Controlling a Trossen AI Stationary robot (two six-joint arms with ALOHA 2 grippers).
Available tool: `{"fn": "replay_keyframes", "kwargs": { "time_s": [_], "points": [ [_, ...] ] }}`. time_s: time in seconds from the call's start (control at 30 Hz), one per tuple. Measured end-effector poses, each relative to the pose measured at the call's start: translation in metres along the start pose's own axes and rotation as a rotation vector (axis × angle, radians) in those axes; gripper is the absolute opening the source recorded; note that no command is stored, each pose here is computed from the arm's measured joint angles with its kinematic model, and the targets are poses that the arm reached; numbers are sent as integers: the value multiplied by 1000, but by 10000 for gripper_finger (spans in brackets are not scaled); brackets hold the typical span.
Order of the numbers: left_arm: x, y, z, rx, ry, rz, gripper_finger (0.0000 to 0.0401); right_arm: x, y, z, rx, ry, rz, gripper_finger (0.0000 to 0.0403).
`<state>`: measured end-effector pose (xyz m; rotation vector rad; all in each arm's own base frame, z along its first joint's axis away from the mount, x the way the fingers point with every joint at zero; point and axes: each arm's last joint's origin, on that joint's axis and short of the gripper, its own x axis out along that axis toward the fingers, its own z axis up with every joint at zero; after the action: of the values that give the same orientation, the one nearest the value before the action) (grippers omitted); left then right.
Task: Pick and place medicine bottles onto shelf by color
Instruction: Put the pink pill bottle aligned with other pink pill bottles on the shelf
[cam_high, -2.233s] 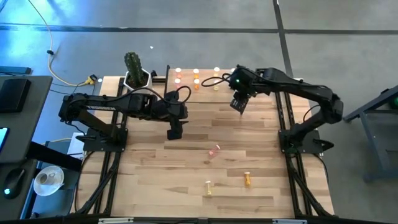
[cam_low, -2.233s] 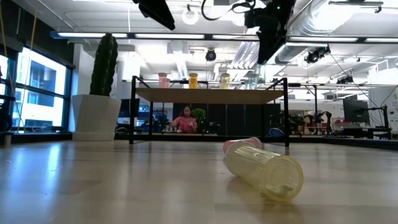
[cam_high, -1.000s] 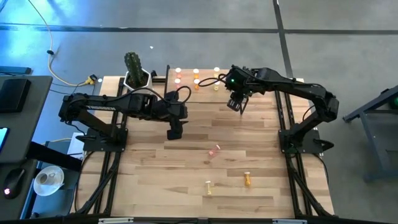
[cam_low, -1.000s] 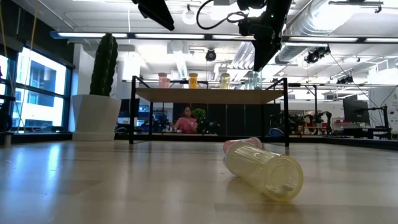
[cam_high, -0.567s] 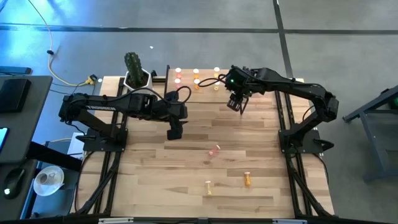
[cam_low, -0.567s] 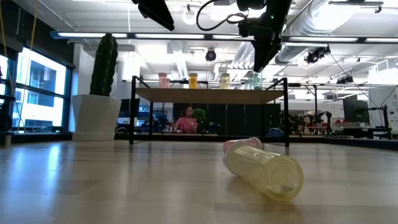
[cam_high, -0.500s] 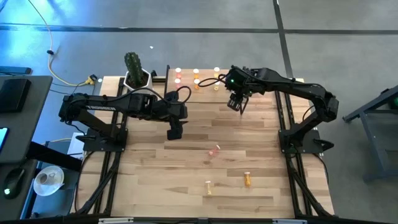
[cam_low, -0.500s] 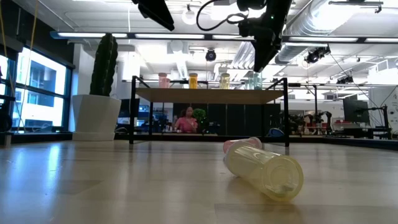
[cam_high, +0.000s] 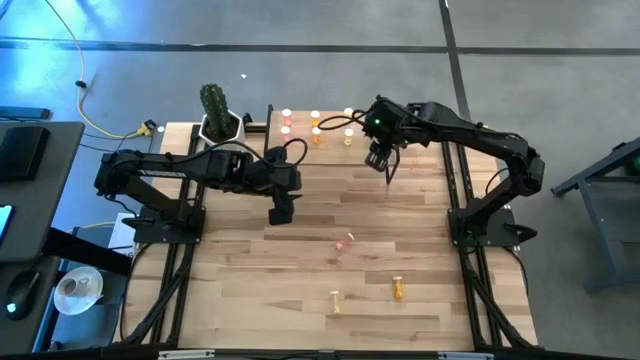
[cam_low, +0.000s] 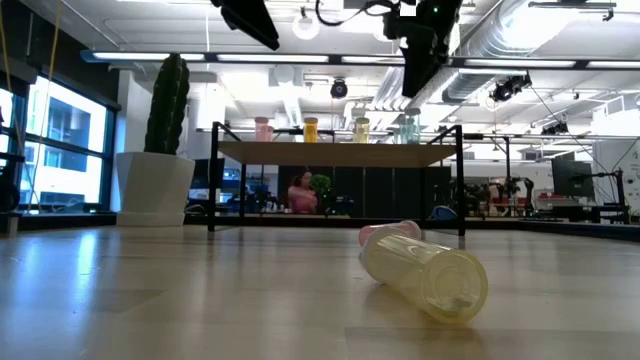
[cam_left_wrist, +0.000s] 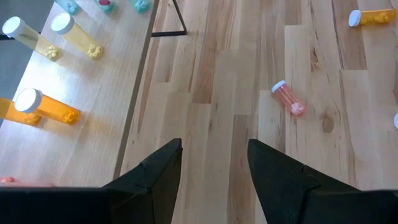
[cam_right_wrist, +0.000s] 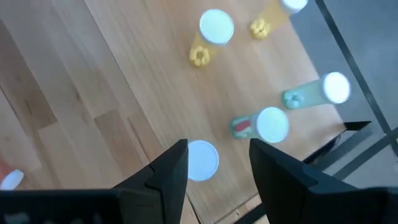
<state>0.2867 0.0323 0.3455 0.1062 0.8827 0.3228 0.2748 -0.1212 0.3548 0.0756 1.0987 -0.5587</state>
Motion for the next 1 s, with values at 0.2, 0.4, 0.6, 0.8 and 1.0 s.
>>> {"fn": "replay_keyframes", "kwargs": {
  "time_s": [0.2, 0.4, 0.6, 0.8, 1.0],
  "points": [
    [0, 0, -3, -35, 33, -1, 175, -22, -5, 6, 19, -31, 3, 163],
    [-2, -6, -4, -95, 34, -14, 175, -47, 1, 7, -7, -57, 39, 163],
    [3, -22, -10, -119, 42, -41, 175, -72, 20, -18, -33, -96, 96, 163],
    [15, -35, -18, -176, 76, -53, 175, -78, 42, -56, 14, -143, 124, 163],
    [23, -49, -27, -194, 63, -76, 175, -68, 68, -92, 141, -126, 204, 163]
  ]
}}
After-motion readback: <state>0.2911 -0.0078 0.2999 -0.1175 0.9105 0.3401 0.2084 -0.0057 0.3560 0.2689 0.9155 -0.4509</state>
